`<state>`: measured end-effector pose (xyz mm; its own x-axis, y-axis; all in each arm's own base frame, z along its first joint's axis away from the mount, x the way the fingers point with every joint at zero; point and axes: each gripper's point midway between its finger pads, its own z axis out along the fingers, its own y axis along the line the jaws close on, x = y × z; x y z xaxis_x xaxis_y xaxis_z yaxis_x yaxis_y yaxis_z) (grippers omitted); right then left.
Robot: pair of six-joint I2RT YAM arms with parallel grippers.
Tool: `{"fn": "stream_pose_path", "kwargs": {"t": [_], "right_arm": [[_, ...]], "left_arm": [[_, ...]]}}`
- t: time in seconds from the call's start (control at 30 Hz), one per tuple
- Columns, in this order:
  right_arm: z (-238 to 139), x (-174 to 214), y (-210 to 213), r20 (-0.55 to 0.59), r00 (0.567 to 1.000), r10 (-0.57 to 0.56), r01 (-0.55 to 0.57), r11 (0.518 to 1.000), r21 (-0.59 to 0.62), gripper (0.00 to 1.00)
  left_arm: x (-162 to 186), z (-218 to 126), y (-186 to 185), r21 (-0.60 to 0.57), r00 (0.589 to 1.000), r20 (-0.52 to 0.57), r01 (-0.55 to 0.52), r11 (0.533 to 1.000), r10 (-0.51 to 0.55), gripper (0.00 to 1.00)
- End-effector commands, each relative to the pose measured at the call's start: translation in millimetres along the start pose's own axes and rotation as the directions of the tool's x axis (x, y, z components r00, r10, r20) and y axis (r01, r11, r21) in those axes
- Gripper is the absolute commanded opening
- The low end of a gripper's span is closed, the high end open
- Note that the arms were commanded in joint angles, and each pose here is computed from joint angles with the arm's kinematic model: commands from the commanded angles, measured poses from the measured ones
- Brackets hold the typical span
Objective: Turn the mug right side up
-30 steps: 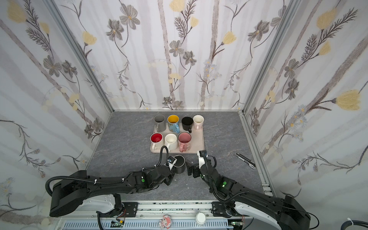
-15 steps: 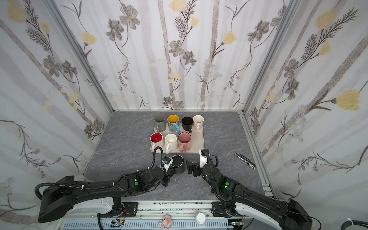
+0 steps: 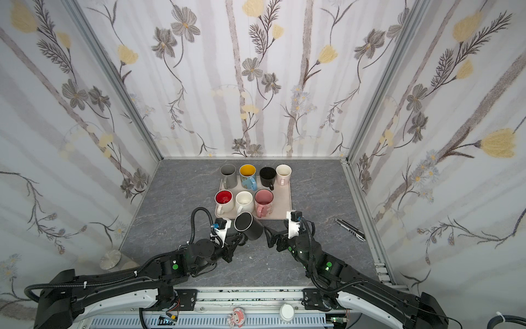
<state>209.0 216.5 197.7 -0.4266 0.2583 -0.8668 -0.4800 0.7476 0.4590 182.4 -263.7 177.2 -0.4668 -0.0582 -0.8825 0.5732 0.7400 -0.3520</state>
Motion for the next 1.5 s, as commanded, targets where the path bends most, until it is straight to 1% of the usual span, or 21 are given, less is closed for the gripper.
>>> {"fn": "stream_pose_path", "kwargs": {"t": [0.0, 0.07, 0.17, 0.3, 0.43, 0.53, 0.63, 0.73, 0.87, 1.0, 1.07, 1.13, 1.3, 1.4, 1.43, 1.47], "right_arm": [[-3.5, -20.4, 23.6, 0.057, 0.996, 0.072, -0.066, 0.991, -0.113, 1.00], [-4.9, -24.2, 34.0, 0.065, 0.993, 0.099, -0.086, 0.981, -0.172, 1.00], [-6.8, -28.6, 53.6, 0.059, 0.989, 0.134, -0.113, 0.954, -0.277, 0.99], [-8.6, -34.1, 81.9, 0.035, 0.981, 0.191, -0.159, 0.893, -0.422, 0.98], [-9.3, -41.4, 107.0, 0.003, 0.969, 0.248, -0.207, 0.816, -0.540, 0.96], [-12.4, -54.4, 125.8, -0.004, 0.954, 0.299, -0.235, 0.742, -0.628, 0.95], [-17.1, -68.6, 145.6, -0.008, 0.946, 0.323, -0.233, 0.666, -0.708, 0.95], [-23.9, -81.9, 165.8, -0.005, 0.946, 0.325, -0.205, 0.585, -0.785, 0.94], [-23.4, -94.3, 179.2, -0.005, 0.938, 0.348, -0.200, 0.526, -0.827, 0.93], [-30.8, -107.1, 187.4, 0.017, 0.929, 0.370, -0.174, 0.475, -0.862, 0.88], [-32.4, -110.3, 191.3, 0.019, 0.930, 0.366, -0.165, 0.464, -0.870, 0.81], [-33.1, -112.0, 192.0, 0.024, 0.930, 0.367, -0.160, 0.462, -0.873, 0.73], [-31.8, -115.0, 194.5, 0.030, 0.930, 0.367, -0.153, 0.459, -0.875, 0.45], [-30.6, -114.4, 194.2, 0.028, 0.929, 0.368, -0.158, 0.464, -0.871, 0.23], [-29.9, -114.9, 193.0, 0.032, 0.929, 0.369, -0.159, 0.474, -0.866, 0.15], [-29.4, -114.5, 191.7, 0.037, 0.930, 0.366, -0.157, 0.486, -0.860, 0.04]], "left_arm": [[-46.8, -12.0, -11.5, 0.080, 0.977, 0.178, 0.100, 0.992, -0.113, 0.00], [-60.3, -20.2, -10.1, 0.104, 0.961, 0.232, 0.131, 0.986, -0.152, 0.00], [-84.7, -36.9, -10.3, 0.166, 0.919, 0.328, 0.172, 0.971, -0.219, 0.00], [-120.3, -63.2, -16.1, 0.262, 0.847, 0.451, 0.174, 0.949, -0.279, 0.00], [-146.6, -82.3, -27.6, 0.344, 0.791, 0.528, 0.134, 0.929, -0.310, 0.00], [-162.7, -93.0, -36.7, 0.398, 0.753, 0.565, 0.109, 0.911, -0.337, 0.00], [-176.5, -103.9, -46.8, 0.456, 0.717, 0.592, 0.079, 0.886, -0.368, 0.00], [-187.2, -110.3, -56.1, 0.498, 0.695, 0.605, 0.051, 0.865, -0.389, 0.00], [-197.0, -115.0, -67.9, 0.546, 0.681, 0.604, 0.023, 0.837, -0.413, 0.00], [-198.6, -112.3, -74.2, 0.566, 0.691, 0.589, 0.018, 0.825, -0.419, 0.00], [-197.9, -110.0, -73.7, 0.563, 0.695, 0.584, 0.027, 0.826, -0.420, 0.00], [-196.0, -106.8, -72.2, 0.556, 0.700, 0.578, 0.038, 0.830, -0.420, 0.00], [-193.8, -101.6, -72.2, 0.554, 0.709, 0.566, 0.050, 0.831, -0.421, 0.00], [-192.5, -97.7, -73.6, 0.557, 0.717, 0.555, 0.057, 0.828, -0.422, 0.00], [-191.8, -95.6, -73.3, 0.555, 0.719, 0.550, 0.065, 0.829, -0.425, 0.00], [-191.3, -94.2, -72.1, 0.552, 0.720, 0.546, 0.075, 0.830, -0.428, 0.00]]}}
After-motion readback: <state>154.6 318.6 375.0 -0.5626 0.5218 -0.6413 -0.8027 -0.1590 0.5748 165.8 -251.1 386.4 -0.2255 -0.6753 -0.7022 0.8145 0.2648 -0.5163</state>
